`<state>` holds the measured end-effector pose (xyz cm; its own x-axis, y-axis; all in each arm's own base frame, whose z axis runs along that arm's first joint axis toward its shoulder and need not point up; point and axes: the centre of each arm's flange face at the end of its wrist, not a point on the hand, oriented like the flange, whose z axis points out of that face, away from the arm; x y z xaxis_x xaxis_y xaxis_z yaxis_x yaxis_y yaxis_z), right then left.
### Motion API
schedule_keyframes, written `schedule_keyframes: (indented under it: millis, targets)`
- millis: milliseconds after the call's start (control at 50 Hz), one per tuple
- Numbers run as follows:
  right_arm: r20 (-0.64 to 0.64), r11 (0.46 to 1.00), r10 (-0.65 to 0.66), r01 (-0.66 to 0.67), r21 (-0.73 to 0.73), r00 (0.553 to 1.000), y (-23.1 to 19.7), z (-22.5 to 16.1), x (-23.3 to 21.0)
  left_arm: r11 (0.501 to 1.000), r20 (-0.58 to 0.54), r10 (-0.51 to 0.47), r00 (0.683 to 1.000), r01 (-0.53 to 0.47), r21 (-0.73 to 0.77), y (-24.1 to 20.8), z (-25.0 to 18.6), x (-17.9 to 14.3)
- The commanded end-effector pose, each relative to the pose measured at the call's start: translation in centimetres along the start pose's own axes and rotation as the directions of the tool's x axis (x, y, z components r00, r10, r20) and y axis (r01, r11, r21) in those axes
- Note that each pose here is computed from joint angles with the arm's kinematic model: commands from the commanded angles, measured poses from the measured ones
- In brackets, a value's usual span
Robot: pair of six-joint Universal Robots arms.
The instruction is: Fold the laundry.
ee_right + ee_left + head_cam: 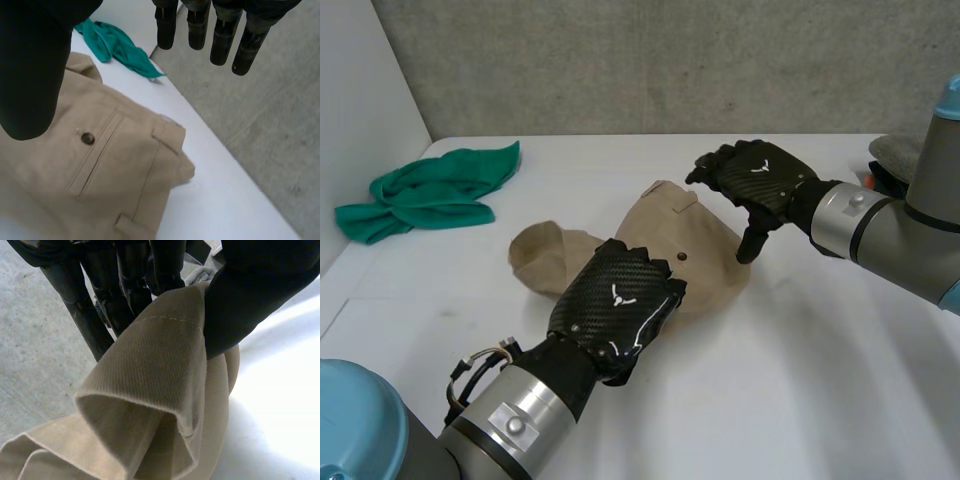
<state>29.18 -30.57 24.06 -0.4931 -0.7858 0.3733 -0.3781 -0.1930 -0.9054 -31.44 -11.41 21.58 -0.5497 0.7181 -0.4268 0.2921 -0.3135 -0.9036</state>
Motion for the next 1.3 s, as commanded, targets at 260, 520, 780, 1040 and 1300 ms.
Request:
schedule_keyframes:
  millis: [260, 520, 780, 1040, 1300]
  targets:
    - [0.061, 0.987, -0.003, 0.012, -0.158, 0.998, 5.0, 1.8, -1.0, 0.998, -0.003, -0.009, 1.0, 0.009, -0.068, 0.9, -1.2, -0.2]
    - [0.083, 0.978, 0.086, -0.068, -0.2, 0.993, 7.9, 1.2, -3.3, 0.998, 0.064, -0.009, 0.998, 0.012, -0.061, 0.6, -0.3, -2.2]
    - [-0.207, 0.979, 0.201, -0.203, 0.01, 0.958, 9.1, 5.5, -1.7, 0.999, 0.083, -0.01, 0.996, 0.013, -0.041, 0.1, -0.2, -2.7]
    - [-0.39, 0.973, 0.075, 0.018, 0.228, 0.918, -5.8, -1.9, 4.3, 0.969, 0.355, 0.02, 0.935, -0.105, 0.223, -7.7, 1.7, -11.6]
    - [-0.562, 0.833, 0.008, 0.305, 0.461, 0.827, -20.0, -12.2, 5.5, 0.796, 0.559, -0.036, 0.828, -0.315, 0.517, -20.6, -1.1, -17.8]
